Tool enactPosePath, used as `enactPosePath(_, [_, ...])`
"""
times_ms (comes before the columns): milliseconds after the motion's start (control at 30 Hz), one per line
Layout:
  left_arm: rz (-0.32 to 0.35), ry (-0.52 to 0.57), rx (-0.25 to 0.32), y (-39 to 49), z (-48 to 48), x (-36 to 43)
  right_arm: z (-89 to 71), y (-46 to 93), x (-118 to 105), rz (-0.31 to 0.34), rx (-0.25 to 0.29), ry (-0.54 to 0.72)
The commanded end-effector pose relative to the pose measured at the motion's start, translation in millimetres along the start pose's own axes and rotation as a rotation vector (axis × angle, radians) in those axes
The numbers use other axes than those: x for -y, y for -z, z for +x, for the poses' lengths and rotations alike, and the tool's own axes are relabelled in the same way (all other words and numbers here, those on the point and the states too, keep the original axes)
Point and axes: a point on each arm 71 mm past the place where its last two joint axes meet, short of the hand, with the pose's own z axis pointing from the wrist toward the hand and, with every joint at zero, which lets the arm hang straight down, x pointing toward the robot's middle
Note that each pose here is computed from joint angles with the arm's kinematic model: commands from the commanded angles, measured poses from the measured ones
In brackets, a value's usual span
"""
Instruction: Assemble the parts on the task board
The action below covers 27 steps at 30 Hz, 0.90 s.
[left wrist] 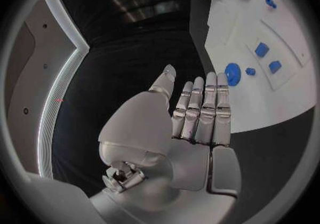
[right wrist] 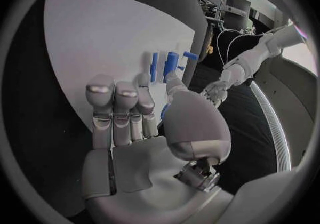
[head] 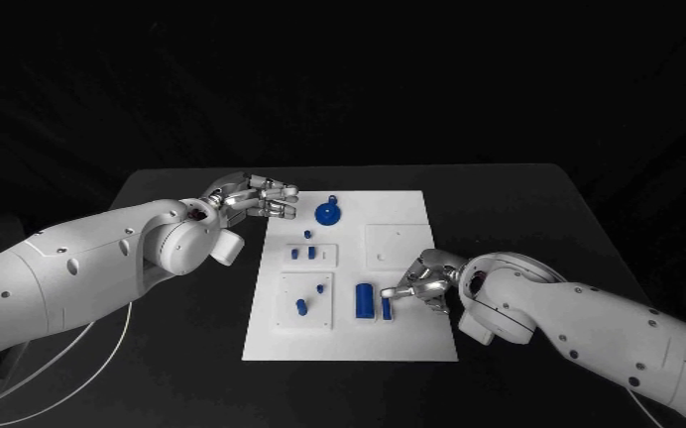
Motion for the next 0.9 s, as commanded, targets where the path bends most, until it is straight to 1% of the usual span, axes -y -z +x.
enactPosePath(33, [0.030,-0.008,0.009,-0.9,-0.4,2.7,-13.4,-0.5,0.1,-0.070,0.053,-0.119])
enactPosePath(167, [0.043,-0.007,0.026,-0.3,-3.3,3.5,-35.2,2.8,1.0,-0.099,0.099,-0.153])
enactPosePath(300, [0.056,-0.004,0.050,1.5,-7.5,4.3,-62.8,4.3,0.3,-0.140,0.152,-0.212])
enactPosePath(467, [0.081,0.003,0.084,1.8,-11.2,7.8,-100.6,-0.4,2.3,-0.177,0.230,-0.389])
enactPosePath(533, [0.094,0.007,0.114,1.4,-13.9,9.9,-114.2,-3.6,3.3,-0.202,0.259,-0.460])
enactPosePath(600, [0.112,0.028,0.172,0.9,-18.7,12.6,-128.2,-9.0,4.5,-0.240,0.277,-0.555])
enactPosePath(667, [0.121,0.049,0.216,0.5,-23.2,14.0,-137.2,-14.2,4.7,-0.275,0.289,-0.623])
enactPosePath(733, [0.127,0.063,0.245,-0.5,-27.2,15.1,-143.1,-19.7,4.7,-0.311,0.300,-0.676])
enactPosePath(833, [0.134,0.073,0.275,-2.4,-32.2,15.9,-147.9,-28.0,4.9,-0.360,0.313,-0.734])
enactPosePath(900, [0.137,0.075,0.285,-3.6,-33.9,16.2,-149.4,-31.5,5.3,-0.377,0.322,-0.753])
